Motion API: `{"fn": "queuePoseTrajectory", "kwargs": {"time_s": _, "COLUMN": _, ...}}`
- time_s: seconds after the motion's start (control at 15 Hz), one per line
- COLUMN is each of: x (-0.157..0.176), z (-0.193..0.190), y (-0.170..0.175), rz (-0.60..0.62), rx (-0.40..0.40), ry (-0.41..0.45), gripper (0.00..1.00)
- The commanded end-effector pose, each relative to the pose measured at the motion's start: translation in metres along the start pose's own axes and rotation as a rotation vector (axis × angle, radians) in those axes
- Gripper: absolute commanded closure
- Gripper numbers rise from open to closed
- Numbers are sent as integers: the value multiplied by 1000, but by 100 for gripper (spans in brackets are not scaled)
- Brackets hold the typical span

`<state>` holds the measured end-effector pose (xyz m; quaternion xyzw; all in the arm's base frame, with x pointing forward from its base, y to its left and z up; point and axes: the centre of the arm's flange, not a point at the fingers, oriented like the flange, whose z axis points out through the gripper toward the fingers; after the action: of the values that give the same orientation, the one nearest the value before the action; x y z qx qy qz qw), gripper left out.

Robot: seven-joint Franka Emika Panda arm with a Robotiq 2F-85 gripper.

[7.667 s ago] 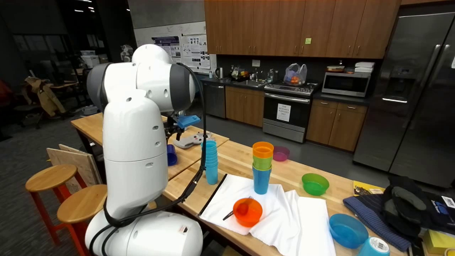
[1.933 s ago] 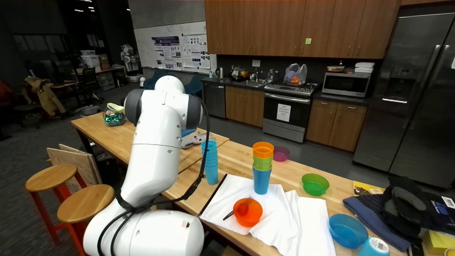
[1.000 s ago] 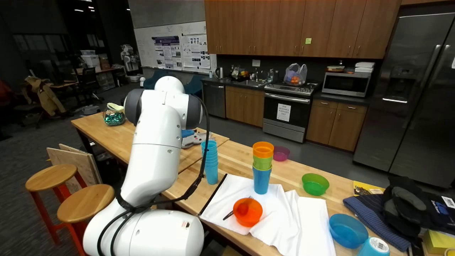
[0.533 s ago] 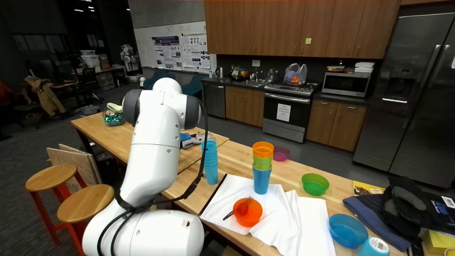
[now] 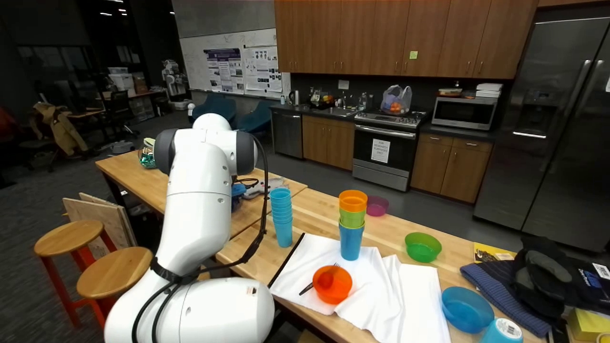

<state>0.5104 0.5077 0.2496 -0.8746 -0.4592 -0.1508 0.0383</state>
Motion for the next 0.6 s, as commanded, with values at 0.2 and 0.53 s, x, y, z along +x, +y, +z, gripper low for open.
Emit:
{"fn": "queuePoseTrajectory", "kwargs": {"time_s": 0.2, "x": -5, "z": 11, "y": 13, "rz": 54, "rx": -78, "ry": 25, "gripper": 39}}
{"fn": "queuePoseTrajectory", "kwargs": {"time_s": 0.53, "x": -3, "z": 13, "y": 9, "rz": 12, "rx": -45, "ry": 17, "gripper": 77}}
